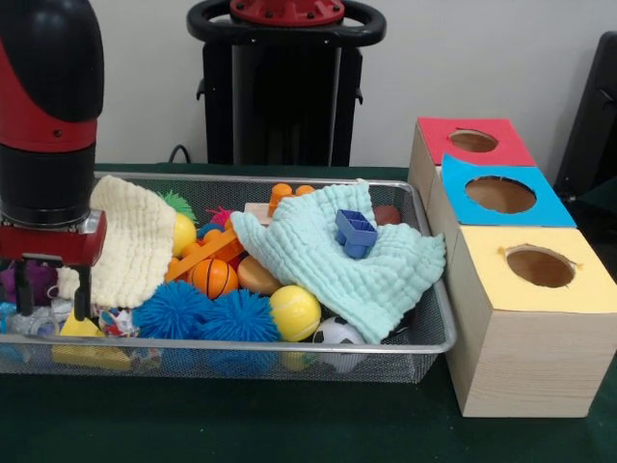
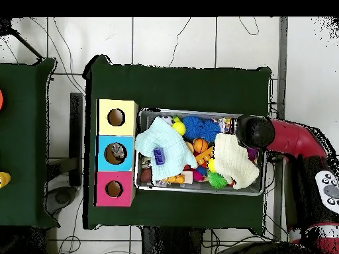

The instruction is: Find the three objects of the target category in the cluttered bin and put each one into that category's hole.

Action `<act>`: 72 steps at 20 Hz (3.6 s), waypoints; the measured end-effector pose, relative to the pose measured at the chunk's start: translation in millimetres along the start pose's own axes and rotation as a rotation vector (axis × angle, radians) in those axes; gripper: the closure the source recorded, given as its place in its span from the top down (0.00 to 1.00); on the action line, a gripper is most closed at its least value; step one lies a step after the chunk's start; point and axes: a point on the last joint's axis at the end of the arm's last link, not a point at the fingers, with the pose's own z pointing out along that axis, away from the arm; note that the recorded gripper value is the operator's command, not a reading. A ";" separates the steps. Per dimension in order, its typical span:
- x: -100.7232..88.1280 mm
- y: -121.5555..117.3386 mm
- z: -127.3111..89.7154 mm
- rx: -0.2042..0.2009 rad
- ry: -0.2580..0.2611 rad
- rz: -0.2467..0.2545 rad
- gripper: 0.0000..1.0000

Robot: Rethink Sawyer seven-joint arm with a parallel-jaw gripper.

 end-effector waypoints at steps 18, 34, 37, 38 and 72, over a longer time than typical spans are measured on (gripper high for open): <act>2.9 -1.5 8.7 -0.003 0.007 0.006 1.00; -2.8 -8.1 13.0 0.004 -0.003 0.016 1.00; -3.5 -9.4 14.1 0.003 -0.005 0.019 1.00; -3.9 -9.7 14.4 0.002 -0.005 0.021 1.00; -6.6 -36.5 -31.0 0.062 -0.027 0.027 0.00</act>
